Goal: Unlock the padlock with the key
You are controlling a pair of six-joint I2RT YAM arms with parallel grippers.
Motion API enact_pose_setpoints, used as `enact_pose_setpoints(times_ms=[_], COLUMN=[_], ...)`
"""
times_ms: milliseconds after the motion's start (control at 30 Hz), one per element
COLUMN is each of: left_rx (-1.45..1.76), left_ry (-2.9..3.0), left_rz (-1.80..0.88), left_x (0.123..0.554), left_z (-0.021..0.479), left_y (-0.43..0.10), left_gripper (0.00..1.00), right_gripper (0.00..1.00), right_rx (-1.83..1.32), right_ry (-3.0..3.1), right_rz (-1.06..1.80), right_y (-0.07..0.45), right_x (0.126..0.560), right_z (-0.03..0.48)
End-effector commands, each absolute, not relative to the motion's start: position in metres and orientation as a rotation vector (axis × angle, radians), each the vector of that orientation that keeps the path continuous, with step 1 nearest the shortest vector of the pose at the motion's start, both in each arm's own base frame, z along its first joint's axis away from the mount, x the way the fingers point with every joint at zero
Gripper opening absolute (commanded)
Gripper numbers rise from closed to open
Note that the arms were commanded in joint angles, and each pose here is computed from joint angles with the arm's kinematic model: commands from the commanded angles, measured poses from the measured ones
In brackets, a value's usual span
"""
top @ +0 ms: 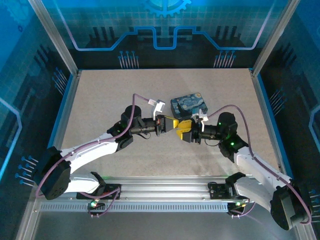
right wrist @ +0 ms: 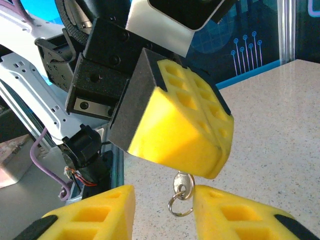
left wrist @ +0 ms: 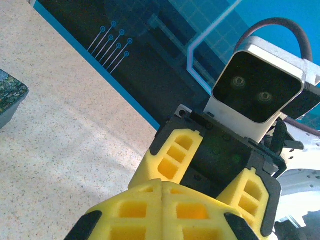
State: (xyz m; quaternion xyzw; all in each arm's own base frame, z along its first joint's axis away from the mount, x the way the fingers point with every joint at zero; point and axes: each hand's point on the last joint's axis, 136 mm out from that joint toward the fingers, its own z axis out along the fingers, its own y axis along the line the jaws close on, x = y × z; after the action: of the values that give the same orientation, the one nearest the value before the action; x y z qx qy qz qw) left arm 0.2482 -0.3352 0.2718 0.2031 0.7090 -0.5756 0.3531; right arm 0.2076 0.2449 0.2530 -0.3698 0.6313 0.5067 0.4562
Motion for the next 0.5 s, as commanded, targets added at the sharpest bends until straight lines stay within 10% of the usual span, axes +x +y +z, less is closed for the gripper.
enact_pose_setpoints(times_ms=[0,467], left_rx=[0.575,0.582], left_ry=[1.754,1.759], left_rz=[-1.490,-1.485], left_x=[0.2435,0.2434], left_z=[0.2859,0.2824], left_y=[-0.3350,-0.3351], left_gripper=[0.00,0.00], right_gripper=[0.34,0.26], right_rx=[-0.928,-0.886], right_ry=[1.520,1.530], right_rz=[1.261,1.257], right_y=[0.2493,0.2506], right_x=[0.2076,0.2145], right_z=[0.2659,0.2709])
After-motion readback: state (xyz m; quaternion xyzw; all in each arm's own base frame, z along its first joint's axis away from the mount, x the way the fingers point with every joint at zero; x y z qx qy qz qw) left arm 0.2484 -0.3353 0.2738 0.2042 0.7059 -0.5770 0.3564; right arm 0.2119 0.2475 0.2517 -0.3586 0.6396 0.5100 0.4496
